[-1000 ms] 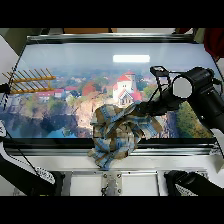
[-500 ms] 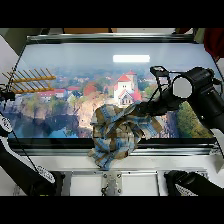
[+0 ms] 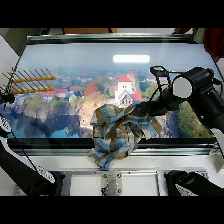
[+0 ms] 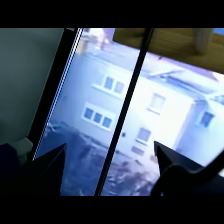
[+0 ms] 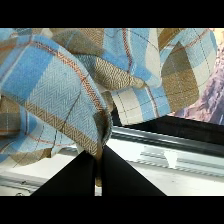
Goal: Fold the clothes and pants, and hang the long-sleeved shirts on hangers.
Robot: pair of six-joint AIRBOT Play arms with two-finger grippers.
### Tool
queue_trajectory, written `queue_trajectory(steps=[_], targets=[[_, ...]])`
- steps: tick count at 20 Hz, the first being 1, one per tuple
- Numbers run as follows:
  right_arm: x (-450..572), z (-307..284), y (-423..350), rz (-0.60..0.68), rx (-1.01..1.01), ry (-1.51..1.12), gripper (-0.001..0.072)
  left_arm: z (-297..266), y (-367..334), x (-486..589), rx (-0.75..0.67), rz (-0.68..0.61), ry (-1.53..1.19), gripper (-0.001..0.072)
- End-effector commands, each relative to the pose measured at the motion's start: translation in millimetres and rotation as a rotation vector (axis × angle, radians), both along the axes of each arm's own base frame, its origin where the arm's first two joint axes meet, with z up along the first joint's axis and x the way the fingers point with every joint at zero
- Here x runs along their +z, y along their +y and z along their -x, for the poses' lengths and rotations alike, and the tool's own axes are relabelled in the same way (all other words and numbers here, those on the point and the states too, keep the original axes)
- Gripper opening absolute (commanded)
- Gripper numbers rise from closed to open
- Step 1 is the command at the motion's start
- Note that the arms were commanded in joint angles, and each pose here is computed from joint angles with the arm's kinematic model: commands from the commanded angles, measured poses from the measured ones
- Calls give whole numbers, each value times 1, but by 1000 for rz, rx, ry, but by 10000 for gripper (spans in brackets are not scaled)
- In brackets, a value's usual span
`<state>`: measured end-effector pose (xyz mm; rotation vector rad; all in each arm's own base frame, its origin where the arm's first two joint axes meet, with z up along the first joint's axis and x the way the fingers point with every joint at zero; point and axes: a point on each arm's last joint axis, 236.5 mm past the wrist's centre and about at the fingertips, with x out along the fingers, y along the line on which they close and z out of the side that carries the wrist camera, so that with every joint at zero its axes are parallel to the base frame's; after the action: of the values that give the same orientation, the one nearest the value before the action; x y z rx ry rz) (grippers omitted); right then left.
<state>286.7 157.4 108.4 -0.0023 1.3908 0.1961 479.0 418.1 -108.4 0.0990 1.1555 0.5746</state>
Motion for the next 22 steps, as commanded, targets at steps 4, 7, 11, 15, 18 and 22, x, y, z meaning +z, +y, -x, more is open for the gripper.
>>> queue_trajectory(steps=[4,7,11,15,18,22], targets=[[0,0,0,0,1,1,22,-1,-1,-1,-2,4,-3,305],[0,0,0,1,0,1,22,0,-2,-1,-2,6,1,16],[0,0,0,1,0,1,22,-1,-3,0,-2,6,1,14],[0,0,0,0,0,1,22,-2,-3,18,-1,-5,-17,12],[0,0,0,1,1,1,22,1,-5,40,25,-3,-34,11],[0,0,0,1,0,1,22,-7,-19,74,26,21,-96,10]])
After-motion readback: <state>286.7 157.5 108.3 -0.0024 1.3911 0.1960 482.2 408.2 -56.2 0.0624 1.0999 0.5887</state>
